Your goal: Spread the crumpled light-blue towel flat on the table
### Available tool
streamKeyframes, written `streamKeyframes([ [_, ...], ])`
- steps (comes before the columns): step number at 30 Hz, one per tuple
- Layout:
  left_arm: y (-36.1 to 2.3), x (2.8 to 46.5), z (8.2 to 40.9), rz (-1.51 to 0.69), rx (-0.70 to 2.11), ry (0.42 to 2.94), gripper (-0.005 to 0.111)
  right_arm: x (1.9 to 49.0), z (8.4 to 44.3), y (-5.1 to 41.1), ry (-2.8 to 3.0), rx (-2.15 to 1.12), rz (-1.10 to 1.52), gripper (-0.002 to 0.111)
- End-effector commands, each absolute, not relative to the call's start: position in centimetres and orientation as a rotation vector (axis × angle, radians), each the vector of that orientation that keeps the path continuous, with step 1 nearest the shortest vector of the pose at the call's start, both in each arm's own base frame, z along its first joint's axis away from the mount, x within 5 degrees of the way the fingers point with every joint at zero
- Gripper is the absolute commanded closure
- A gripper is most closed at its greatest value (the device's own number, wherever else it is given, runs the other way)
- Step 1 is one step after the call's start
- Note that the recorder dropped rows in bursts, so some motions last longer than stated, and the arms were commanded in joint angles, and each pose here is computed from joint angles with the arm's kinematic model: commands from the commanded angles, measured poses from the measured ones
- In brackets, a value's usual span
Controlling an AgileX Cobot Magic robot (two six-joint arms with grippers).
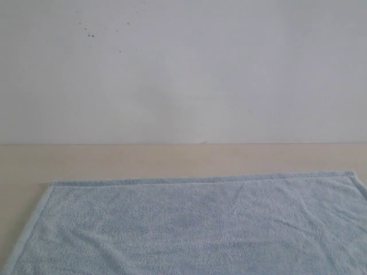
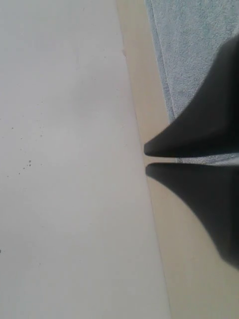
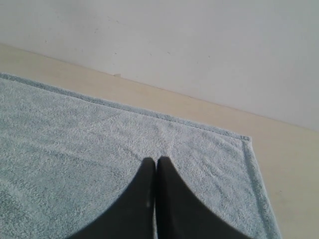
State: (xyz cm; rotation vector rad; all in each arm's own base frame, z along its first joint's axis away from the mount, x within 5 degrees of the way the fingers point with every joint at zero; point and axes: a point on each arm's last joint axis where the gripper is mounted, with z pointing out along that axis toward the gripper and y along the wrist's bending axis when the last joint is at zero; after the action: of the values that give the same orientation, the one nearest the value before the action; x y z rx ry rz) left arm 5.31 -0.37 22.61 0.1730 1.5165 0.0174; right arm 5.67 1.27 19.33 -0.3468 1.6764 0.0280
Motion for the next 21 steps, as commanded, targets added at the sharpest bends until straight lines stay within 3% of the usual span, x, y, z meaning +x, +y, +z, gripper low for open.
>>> streamKeyframes([
  [1, -0.4, 5.3, 22.8, 0.011, 0.166, 1.502, 0.103, 5.7, 19.4, 1.3, 1.668, -0.351, 0.023, 0.108],
  [21, -0.4, 5.3, 22.8, 0.011, 0.166, 1.502, 0.103, 5.3, 18.0, 0.6, 1.819, -0.323, -0.041, 0.108],
])
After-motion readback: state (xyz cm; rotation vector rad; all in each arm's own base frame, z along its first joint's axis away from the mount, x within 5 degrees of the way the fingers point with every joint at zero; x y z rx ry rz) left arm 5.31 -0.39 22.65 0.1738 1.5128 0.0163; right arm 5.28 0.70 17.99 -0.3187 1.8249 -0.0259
